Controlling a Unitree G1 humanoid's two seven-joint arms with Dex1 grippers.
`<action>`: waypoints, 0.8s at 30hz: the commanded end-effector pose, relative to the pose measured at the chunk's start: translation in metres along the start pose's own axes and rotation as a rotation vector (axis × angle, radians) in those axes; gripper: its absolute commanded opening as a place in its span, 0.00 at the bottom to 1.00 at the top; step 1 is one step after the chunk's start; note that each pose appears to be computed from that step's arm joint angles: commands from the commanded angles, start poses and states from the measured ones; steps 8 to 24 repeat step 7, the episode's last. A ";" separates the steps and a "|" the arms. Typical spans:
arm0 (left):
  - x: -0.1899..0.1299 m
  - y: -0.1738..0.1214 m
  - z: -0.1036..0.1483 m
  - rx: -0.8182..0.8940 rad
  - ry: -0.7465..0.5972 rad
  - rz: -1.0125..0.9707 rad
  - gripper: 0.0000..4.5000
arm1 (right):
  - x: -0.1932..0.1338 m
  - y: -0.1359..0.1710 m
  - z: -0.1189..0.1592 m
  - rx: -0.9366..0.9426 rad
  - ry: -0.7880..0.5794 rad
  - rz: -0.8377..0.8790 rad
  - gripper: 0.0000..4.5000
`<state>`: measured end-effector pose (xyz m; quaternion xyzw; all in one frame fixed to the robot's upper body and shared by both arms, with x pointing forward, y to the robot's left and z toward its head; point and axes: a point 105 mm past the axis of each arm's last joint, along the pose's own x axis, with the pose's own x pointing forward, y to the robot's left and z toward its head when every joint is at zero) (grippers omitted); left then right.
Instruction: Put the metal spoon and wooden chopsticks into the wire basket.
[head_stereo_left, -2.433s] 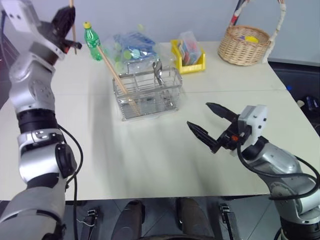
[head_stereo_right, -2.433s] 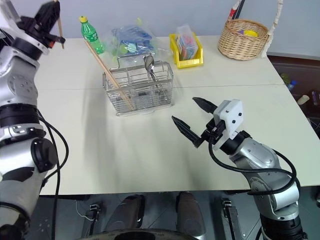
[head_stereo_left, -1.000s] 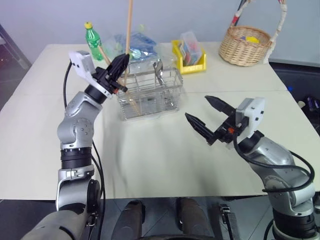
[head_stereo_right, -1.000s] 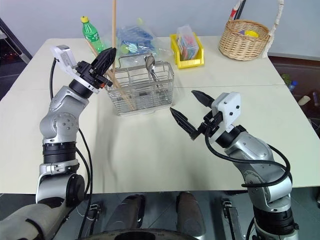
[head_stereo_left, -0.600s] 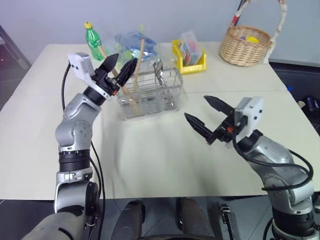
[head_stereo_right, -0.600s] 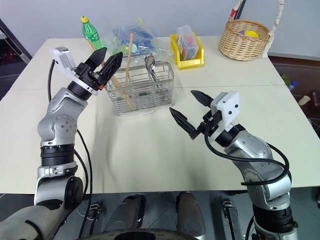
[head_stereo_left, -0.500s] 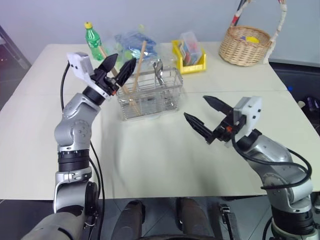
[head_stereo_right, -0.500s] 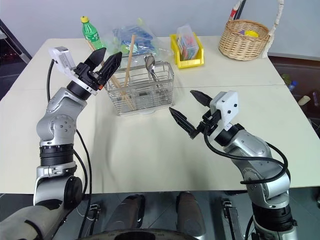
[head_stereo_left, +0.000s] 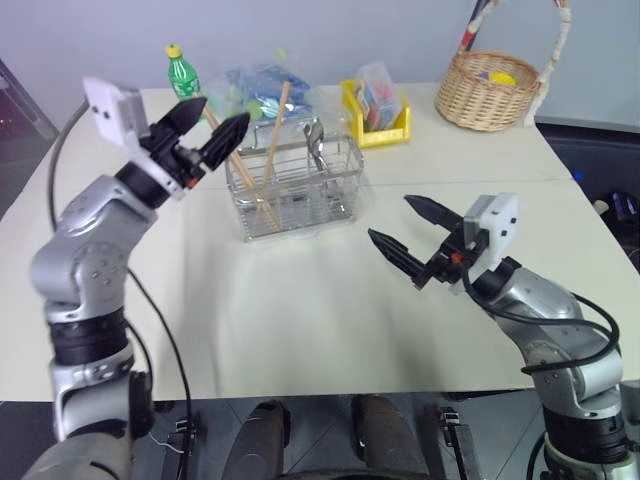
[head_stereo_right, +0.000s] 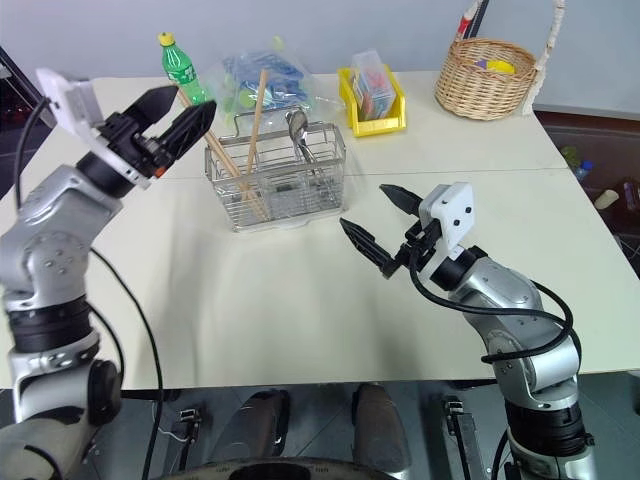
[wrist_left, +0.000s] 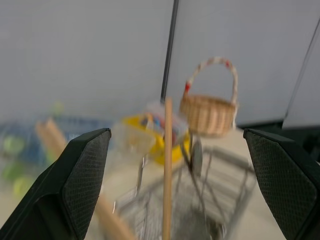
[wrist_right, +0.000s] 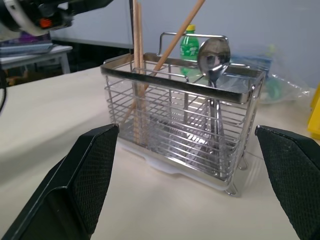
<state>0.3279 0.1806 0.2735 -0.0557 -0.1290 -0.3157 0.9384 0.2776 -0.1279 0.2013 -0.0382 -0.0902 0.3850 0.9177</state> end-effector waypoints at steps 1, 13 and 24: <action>-0.016 -0.015 0.010 0.023 0.021 -0.039 0.99 | -0.003 0.001 0.009 -0.013 -0.027 0.022 1.00; -0.043 -0.021 -0.012 -0.012 0.108 -0.013 0.99 | -0.003 0.005 0.008 0.000 -0.015 0.056 1.00; -0.043 -0.021 -0.012 -0.012 0.108 -0.013 0.99 | -0.003 0.005 0.008 0.000 -0.015 0.056 1.00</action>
